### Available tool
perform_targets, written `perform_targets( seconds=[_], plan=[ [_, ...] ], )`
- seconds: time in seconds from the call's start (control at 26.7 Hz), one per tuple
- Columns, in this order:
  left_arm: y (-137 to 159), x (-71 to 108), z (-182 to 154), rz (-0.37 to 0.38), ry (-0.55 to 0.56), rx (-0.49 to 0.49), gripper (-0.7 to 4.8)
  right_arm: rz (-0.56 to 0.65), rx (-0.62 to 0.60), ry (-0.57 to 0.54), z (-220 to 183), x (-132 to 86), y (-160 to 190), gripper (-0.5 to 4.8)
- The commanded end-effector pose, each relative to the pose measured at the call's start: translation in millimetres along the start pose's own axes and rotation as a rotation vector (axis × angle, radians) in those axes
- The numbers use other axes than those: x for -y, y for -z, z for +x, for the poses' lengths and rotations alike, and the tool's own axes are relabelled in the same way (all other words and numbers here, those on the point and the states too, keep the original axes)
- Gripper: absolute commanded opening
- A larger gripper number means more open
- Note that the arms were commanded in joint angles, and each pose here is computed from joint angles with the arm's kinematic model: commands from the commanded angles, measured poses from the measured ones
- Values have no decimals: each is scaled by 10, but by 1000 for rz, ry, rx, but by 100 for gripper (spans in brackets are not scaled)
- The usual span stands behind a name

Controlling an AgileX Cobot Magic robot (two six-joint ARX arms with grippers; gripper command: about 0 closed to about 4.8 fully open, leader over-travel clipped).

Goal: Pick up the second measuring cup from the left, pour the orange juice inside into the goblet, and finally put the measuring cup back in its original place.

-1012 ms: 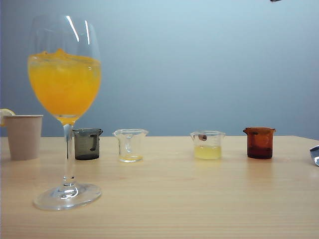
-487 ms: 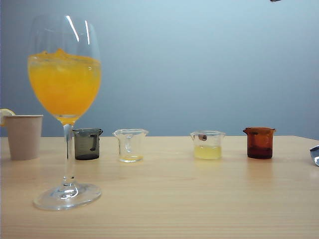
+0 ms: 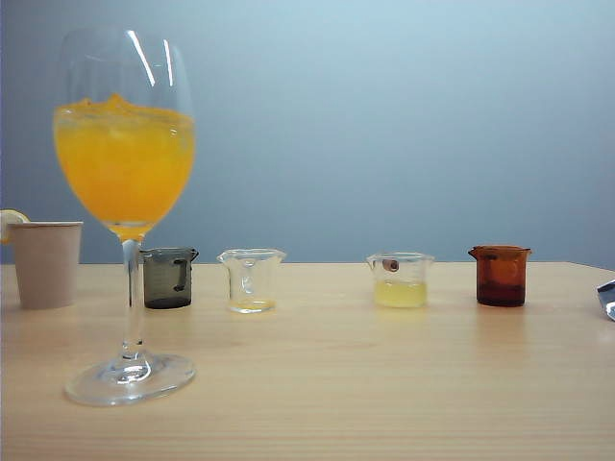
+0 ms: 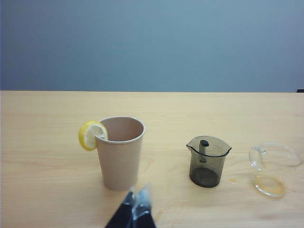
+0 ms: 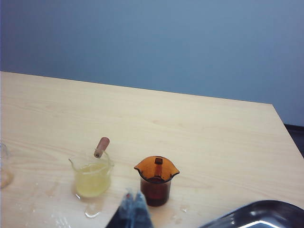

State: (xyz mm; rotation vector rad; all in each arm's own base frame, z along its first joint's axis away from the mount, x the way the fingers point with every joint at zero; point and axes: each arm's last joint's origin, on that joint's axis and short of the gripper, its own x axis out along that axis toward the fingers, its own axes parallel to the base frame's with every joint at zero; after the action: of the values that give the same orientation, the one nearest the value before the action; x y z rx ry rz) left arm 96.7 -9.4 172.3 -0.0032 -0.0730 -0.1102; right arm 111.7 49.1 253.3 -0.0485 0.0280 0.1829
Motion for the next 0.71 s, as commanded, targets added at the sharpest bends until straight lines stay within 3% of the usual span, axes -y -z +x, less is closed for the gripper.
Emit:
perform_targets(
  seconds=[0.04, 0.26, 0.41, 0.71],
  plan=[
    [-21, 0, -1, 1, 3, 17, -2, 10, 44, -33, -46, 57, 121, -5],
    [-21, 0, -1, 1, 3, 17, -2, 21, 74, 51, -152, 178, 461, -5],
    [-21, 0, -1, 1, 3, 17, -2, 28, 158, 150, -245, 271, 649, -5],
    [-13, 0, -1, 1, 3, 9, -2, 16, 79, 209, -192, 346, 866, -5]
  ],
)
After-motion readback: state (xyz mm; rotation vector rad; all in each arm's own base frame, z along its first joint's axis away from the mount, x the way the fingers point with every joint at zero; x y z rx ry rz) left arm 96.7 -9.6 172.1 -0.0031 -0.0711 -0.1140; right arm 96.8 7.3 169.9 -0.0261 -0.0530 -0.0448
